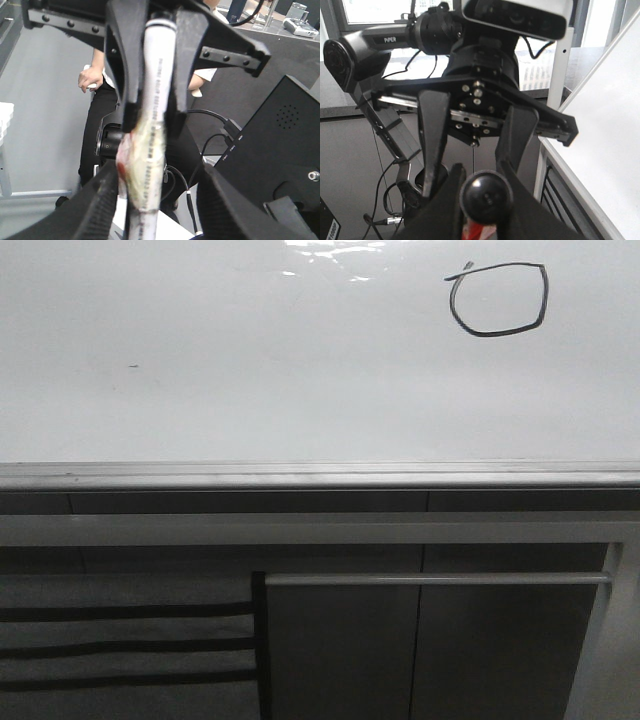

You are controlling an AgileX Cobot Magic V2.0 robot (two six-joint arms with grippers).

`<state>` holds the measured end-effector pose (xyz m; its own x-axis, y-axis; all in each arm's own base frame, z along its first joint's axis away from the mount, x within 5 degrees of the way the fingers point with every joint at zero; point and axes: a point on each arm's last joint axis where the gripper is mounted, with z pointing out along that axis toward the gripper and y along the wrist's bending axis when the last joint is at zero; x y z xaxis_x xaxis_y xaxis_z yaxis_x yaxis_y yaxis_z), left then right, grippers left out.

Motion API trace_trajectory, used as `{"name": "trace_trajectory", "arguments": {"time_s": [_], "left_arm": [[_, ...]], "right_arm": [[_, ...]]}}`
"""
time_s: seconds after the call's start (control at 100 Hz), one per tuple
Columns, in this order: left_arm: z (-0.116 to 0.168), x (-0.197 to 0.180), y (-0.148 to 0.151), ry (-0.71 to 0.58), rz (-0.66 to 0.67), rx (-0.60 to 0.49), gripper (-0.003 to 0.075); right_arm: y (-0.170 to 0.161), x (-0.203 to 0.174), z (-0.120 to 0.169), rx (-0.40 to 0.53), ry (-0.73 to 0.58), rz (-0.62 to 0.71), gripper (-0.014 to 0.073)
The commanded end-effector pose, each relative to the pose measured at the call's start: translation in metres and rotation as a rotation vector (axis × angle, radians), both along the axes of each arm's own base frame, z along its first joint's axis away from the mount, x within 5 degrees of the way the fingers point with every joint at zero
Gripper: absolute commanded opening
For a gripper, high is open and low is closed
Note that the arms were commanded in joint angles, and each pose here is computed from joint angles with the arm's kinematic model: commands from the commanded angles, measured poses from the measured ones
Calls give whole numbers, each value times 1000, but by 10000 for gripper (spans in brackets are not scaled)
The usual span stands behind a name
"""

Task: Write number 0 on whiteboard

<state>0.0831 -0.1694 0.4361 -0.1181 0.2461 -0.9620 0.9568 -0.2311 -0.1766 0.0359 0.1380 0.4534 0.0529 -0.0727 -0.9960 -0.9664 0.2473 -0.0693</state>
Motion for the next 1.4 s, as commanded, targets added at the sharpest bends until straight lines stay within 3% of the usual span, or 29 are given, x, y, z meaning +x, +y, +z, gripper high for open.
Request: {"name": "trace_trajectory", "arguments": {"time_s": [0.0, 0.2, 0.42, 1.03, 1.21, 1.39], "left_arm": [[8, -15, 7, -11, -107, 10, 317], [9, -14, 7, -11, -101, 8, 306], [8, -14, 7, -11, -105, 10, 139], [8, -14, 7, -12, -106, 9, 130], [8, -14, 7, -14, -106, 9, -19], [8, -14, 7, -27, -109, 4, -20]], "right_arm": [[-4, -1, 19, 99, -45, -1, -76], [-4, -2, 16, 64, -18, 6, -76], [-4, -2, 17, 78, -11, 10, -76], [-4, -3, 21, 129, -1, 18, -76], [-4, -3, 23, 150, 0, 19, -76], [-4, -3, 25, 170, -5, 19, -73]]}}
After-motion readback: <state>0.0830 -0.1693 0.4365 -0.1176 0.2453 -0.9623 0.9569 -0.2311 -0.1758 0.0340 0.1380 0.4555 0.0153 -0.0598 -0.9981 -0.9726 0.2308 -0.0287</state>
